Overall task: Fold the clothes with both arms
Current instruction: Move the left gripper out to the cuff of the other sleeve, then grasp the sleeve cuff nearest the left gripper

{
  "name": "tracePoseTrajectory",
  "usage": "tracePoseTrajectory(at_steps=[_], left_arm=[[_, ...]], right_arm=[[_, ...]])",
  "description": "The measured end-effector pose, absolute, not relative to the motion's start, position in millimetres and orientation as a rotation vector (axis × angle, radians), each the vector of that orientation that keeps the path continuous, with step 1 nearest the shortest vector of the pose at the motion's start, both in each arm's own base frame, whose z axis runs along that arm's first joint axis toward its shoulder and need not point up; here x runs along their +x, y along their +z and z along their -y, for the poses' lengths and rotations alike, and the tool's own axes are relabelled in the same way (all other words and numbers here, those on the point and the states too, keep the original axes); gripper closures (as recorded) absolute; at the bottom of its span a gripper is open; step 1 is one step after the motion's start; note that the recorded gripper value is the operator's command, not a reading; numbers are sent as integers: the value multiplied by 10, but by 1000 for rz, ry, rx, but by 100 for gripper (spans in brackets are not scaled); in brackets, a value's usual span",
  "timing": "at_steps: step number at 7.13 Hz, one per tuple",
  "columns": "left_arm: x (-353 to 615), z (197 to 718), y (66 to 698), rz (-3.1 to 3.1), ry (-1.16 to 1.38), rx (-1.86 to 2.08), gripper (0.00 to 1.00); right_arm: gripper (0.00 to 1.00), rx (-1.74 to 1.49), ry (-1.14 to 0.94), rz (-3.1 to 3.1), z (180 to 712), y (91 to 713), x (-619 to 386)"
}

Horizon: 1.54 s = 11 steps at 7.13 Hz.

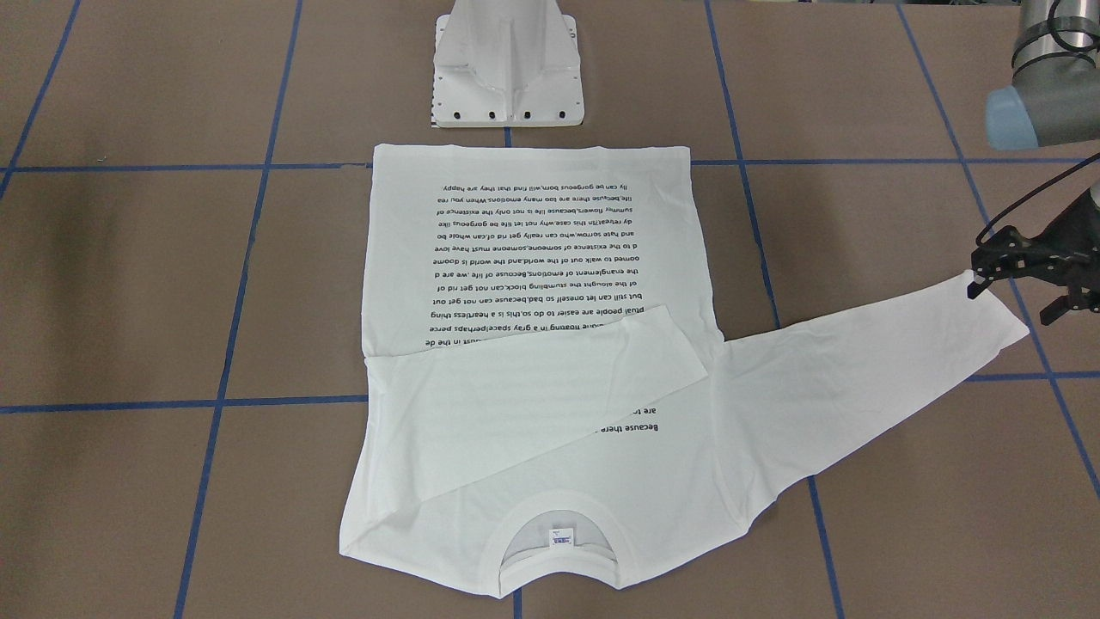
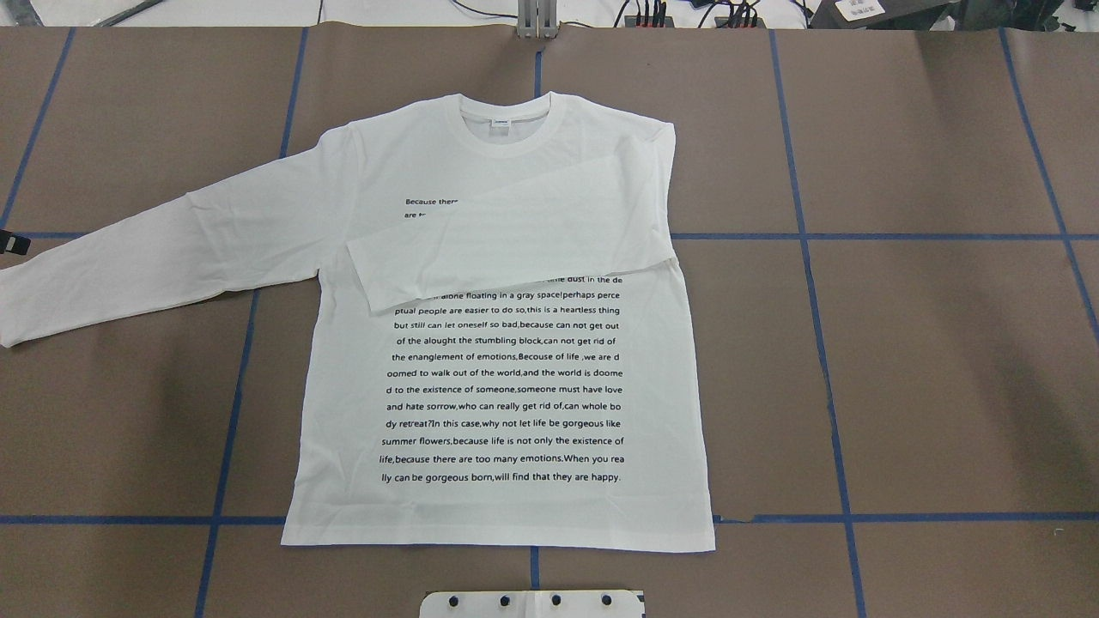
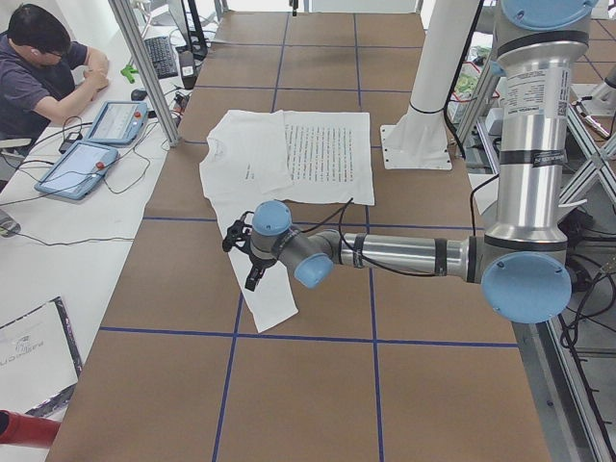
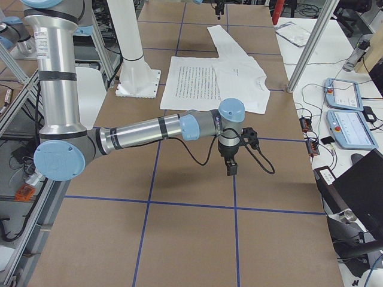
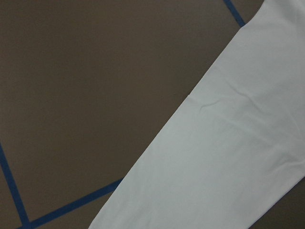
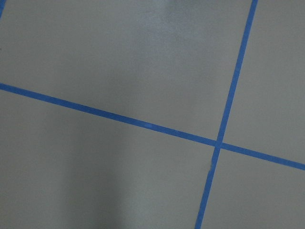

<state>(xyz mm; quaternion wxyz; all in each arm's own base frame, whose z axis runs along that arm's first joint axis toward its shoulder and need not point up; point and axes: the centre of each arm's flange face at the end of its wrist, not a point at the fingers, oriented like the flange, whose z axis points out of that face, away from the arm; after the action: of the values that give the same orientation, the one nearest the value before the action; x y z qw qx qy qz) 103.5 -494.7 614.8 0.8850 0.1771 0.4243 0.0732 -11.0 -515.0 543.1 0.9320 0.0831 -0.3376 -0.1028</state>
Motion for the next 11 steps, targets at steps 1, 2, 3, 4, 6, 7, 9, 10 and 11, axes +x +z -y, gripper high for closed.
tracePoseTrajectory(at_steps=[1,2,3,4,6,7,9,10,11], left_arm=[[1010,4826,6490,-924,72,373,8],[1000,4712,6743,-957,11,368,8],[1043,4605,6889,-975,-17,352,8],[1165,4509,6971,-981,-10,330,9],[1440,4360,7060,-972,33,299,15],[1517,4321,7083,-962,44,296,17],[1584,4272,7100,-955,61,293,20],[1588,4243,7118,-949,64,293,25],[1585,4213,7135,-939,64,297,30]], right_arm=[[0,170,-210,690,5143,5443,-98],[0,169,-209,690,5141,5444,-96],[0,169,-207,690,5140,5443,-93],[0,169,-206,690,5139,5443,-93],[0,167,-205,689,5136,5452,-92],[0,166,-204,689,5135,5456,-92],[0,164,-202,689,5134,5459,-91],[0,164,-201,689,5134,5460,-91],[0,162,-201,689,5132,5465,-91]])
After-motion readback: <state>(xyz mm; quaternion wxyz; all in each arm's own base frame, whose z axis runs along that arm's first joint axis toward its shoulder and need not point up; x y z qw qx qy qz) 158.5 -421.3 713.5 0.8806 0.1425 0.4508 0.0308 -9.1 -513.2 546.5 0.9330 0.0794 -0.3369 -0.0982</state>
